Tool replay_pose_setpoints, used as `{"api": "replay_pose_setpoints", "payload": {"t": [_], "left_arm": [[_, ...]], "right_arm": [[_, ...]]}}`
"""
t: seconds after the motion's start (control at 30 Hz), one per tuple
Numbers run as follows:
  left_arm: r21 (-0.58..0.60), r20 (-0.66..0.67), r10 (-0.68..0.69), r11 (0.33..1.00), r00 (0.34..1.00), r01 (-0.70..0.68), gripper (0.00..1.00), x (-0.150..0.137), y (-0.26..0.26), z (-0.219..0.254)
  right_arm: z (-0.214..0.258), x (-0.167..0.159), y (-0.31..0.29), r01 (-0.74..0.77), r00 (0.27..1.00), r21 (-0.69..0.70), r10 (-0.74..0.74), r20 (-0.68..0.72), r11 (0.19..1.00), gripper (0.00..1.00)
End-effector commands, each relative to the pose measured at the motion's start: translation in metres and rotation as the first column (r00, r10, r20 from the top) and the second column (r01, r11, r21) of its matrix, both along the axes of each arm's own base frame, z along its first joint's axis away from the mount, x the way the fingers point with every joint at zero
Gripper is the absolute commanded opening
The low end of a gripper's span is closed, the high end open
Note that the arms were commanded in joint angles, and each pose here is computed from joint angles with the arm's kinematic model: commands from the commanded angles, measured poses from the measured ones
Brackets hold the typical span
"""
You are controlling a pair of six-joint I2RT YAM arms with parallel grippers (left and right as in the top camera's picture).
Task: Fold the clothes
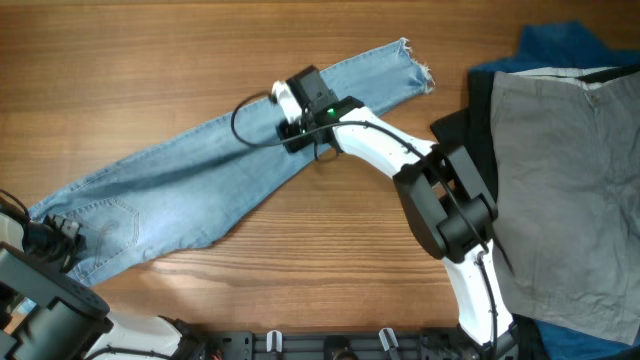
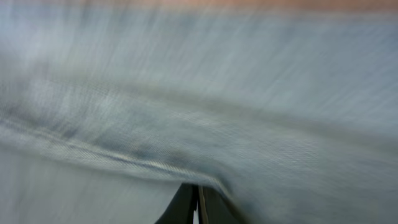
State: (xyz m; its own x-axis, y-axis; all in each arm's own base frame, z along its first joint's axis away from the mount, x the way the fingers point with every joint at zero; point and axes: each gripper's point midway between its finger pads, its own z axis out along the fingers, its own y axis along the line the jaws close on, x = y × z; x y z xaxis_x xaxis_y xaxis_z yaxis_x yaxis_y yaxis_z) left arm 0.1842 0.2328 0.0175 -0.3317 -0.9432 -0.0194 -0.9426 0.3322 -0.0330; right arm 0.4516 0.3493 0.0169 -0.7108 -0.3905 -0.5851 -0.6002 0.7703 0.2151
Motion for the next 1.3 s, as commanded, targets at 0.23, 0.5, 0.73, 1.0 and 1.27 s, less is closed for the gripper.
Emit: {"api": "replay_pose_setpoints", "payload": {"t": [0.23, 0.5, 0.73, 1.0, 1.27], "left_arm": [[-0.024, -0.009, -0.012, 1.0, 1.0, 0.012, 0.24, -0.003, -0.007, -0.001], [-0.018, -0.004, -0.012, 1.0, 1.0, 0.012, 0.24, -0.001, -0.005, -0.001], [-0.018, -0.004, -0.012, 1.0, 1.0, 0.012, 0.25, -0.002, -0.005, -0.001], [-0.029, -0.012, -0.013, 1.0, 1.0, 0.013, 0.26, -0.004, -0.008, -0.001], [-0.033, -0.015, -0.013, 0.999, 1.0, 0.012, 0.27, -0.004, -0.009, -0.001]], "right_arm": [[0.109, 0.074, -0.093, 0.259, 0.954, 0.097, -0.27, 0.127, 0.961, 0.13], [0.003, -0.004, -0.084, 0.138, 0.964, -0.02, -0.139, -0.226, 0.99, 0.05], [-0.047, 0.043, -0.09, 0.342, 0.926, 0.025, -0.332, -0.177, 0.939, 0.04], [0.152, 0.157, -0.2, 0.493, 0.762, 0.212, -0.537, 0.362, 0.843, 0.05], [0.029, 0.038, -0.158, 0.325, 0.918, 0.035, -0.306, -0.254, 0.945, 0.04]]}}
